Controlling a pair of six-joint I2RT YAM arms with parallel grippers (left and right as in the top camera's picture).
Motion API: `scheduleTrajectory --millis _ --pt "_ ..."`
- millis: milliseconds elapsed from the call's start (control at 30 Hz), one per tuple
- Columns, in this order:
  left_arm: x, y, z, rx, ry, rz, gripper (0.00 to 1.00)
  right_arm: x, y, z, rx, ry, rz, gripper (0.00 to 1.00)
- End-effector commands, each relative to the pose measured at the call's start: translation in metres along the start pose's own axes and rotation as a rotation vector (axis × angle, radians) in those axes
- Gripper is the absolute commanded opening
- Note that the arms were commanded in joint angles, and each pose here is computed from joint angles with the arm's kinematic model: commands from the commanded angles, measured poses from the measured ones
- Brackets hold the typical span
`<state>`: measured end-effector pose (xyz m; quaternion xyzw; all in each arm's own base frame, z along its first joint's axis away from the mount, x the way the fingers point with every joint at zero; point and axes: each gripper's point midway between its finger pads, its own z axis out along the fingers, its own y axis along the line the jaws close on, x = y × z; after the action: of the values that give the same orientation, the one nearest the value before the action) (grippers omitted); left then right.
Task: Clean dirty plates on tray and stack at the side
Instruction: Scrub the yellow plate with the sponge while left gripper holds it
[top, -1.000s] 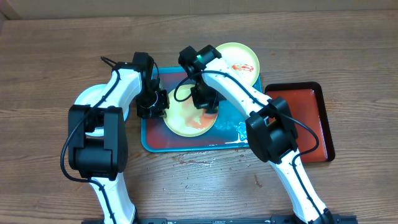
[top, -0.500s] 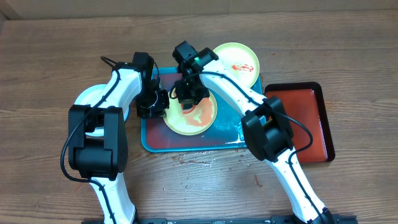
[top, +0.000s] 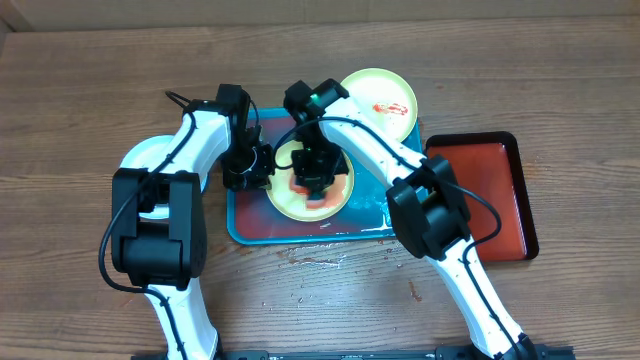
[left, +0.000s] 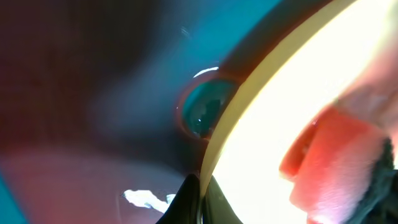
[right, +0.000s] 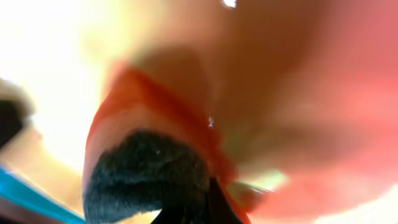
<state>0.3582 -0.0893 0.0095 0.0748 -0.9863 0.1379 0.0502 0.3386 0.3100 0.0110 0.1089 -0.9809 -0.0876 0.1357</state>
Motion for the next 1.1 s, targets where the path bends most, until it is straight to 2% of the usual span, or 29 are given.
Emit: scheduleTrajectory --millis 0,133,267,433,533,667,867,967,1067 --pt "0.002 0.003 0.004 -0.009 0.013 0.012 0.04 -0.018 -0.071 -0.006 0.319 -0.086 0.107 0.04" --pt "0.002 0.003 0.004 -0.013 0.013 0.012 0.04 -0.027 -0.096 -0.018 0.465 -0.164 0.162 0.04" --pt "0.003 0.004 0.004 -0.014 0.016 0.011 0.04 -0.043 -0.105 -0.026 0.536 -0.263 0.186 0.04" --pt "0.003 0.005 0.004 -0.022 0.016 0.018 0.04 -0.068 -0.087 -0.026 0.485 -0.372 0.164 0.04" --pt "0.004 0.008 0.004 -0.037 0.019 0.016 0.04 -0.082 -0.058 -0.018 0.371 -0.396 0.059 0.04" --pt "0.004 0.008 0.004 -0.037 0.019 0.016 0.04 -0.081 -0.008 0.001 0.139 -0.342 -0.083 0.04" --pt "0.004 0.008 0.004 -0.037 0.018 0.016 0.04 -0.046 0.049 0.016 -0.14 -0.179 -0.237 0.04" --pt "0.004 0.008 0.004 -0.036 0.016 0.016 0.04 -0.025 0.059 0.017 -0.214 -0.096 -0.261 0.04" --pt "0.004 0.008 0.004 -0.036 0.017 0.016 0.04 -0.012 0.054 0.019 -0.201 -0.039 -0.241 0.04"
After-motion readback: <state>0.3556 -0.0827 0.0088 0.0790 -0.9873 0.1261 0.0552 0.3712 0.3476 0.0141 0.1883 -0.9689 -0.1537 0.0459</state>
